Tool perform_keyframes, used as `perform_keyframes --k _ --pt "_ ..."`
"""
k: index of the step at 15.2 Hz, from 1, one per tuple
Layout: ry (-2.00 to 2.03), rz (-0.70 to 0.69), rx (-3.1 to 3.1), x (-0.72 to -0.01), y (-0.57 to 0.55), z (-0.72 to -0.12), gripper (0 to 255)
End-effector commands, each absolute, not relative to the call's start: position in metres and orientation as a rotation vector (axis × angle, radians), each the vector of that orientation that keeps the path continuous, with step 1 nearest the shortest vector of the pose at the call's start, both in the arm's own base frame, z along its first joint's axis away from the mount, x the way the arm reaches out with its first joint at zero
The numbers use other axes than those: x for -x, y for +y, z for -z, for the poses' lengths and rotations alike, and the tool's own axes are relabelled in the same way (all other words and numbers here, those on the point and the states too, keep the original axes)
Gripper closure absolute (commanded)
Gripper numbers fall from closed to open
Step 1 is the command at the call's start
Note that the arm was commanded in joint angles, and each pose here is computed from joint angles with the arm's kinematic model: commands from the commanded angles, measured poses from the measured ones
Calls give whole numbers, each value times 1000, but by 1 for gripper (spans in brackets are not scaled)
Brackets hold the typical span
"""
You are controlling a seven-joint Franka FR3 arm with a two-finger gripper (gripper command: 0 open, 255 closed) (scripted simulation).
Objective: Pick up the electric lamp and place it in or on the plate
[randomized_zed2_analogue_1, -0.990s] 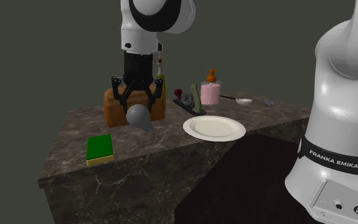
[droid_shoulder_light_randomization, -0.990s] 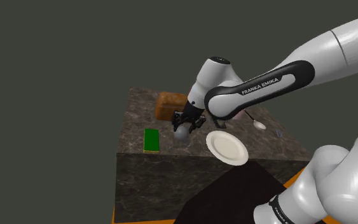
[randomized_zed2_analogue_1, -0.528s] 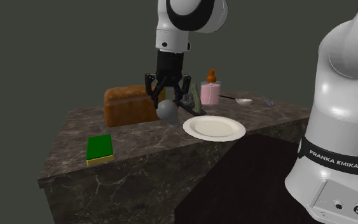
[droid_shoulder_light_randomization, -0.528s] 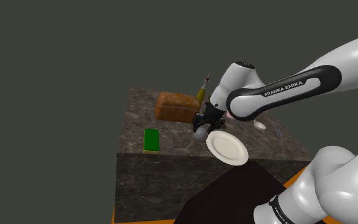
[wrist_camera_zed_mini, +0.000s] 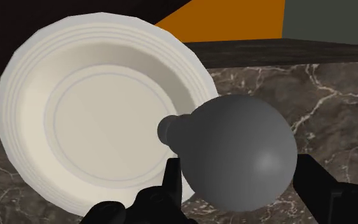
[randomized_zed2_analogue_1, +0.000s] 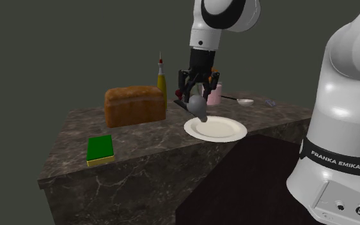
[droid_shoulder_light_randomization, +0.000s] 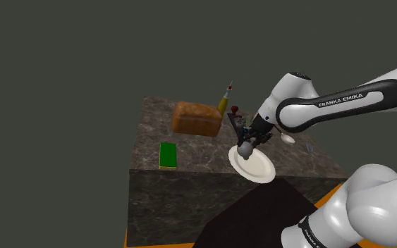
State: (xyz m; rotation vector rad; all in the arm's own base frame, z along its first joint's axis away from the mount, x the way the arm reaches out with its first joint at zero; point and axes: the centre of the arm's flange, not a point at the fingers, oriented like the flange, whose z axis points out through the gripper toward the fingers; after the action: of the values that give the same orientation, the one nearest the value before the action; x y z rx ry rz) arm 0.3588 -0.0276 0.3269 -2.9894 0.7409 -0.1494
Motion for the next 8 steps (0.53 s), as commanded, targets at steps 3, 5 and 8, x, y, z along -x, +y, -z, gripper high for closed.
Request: perform_keyframes --k 3,5,8 --pt "737 150 2990 -336 -73 -331 255" --pt "737 150 2990 -324 -97 -332 255" --pt "737 150 2990 -316 -113 -328 255"
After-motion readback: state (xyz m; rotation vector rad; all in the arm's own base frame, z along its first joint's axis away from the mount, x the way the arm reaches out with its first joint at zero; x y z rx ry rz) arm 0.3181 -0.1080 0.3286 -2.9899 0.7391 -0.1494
